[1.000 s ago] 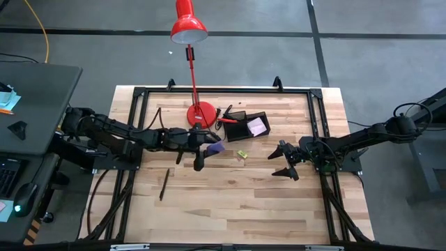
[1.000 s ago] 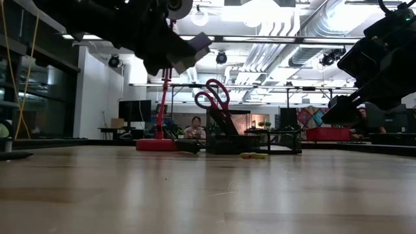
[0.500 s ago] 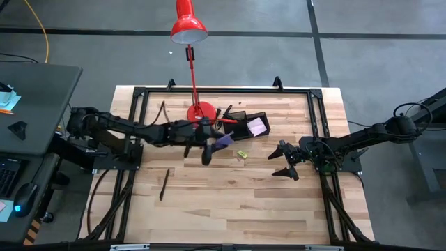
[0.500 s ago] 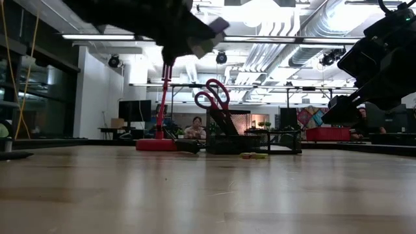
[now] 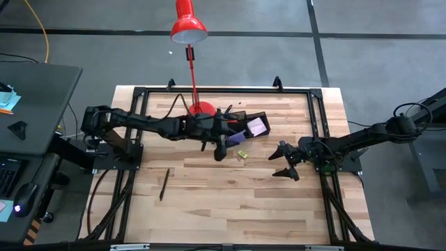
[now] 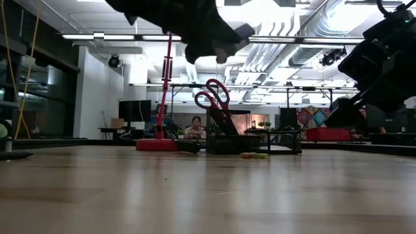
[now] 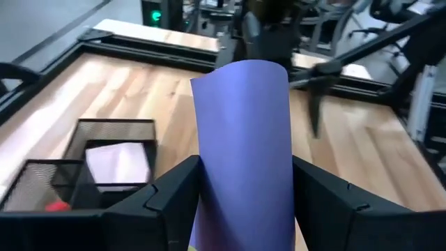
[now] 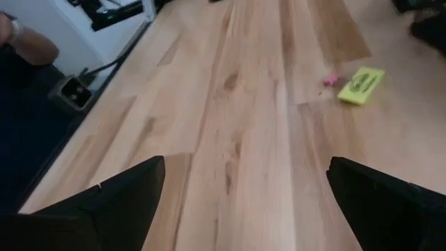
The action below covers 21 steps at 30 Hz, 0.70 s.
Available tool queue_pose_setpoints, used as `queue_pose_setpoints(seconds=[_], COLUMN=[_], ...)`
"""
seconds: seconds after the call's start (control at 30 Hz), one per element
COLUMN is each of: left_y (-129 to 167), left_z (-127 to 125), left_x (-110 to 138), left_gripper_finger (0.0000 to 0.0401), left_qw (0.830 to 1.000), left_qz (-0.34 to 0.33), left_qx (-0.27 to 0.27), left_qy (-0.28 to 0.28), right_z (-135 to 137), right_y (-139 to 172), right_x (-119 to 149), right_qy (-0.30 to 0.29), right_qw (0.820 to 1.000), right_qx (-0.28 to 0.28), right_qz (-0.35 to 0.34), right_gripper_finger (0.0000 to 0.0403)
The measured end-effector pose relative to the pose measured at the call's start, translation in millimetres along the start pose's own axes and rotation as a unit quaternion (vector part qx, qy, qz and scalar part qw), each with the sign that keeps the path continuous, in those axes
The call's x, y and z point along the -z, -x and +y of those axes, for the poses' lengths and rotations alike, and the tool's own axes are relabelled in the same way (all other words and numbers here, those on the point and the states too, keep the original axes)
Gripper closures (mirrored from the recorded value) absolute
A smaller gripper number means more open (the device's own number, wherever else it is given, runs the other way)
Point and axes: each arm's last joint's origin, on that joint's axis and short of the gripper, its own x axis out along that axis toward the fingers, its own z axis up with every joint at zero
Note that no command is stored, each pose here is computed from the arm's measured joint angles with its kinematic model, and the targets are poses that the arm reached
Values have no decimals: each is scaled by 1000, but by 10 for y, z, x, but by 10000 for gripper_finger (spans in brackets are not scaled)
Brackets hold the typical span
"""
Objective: Pick and place office supplies into organizer
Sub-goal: Put the blue sticky notes into the black desk organizer
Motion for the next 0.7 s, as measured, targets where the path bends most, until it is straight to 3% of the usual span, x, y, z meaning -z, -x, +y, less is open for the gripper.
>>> queue_pose_setpoints(seconds=[0.23, 0.4, 0.63, 0.7], left_y=[-127, -179, -176, -174], left_z=[23, 14, -1, -11], left_x=[-56, -30, 5, 7], left_gripper_finger=[206, 206, 206, 206], left_qw=[1000, 999, 997, 996], left_qz=[9, 23, 44, 46], left_qx=[27, 40, 65, 82], left_qy=[2, 3, 5, 5], right_z=[-27, -36, -89, -90], right_y=[2, 3, 13, 14], right_x=[18, 15, -3, -12], right_qy=[-41, -38, 36, -22], right_qw=[999, 998, 990, 988], right_qx=[28, 44, 137, 150], right_qz=[4, -1, -23, -39], right_gripper_finger=[13, 13, 13, 13])
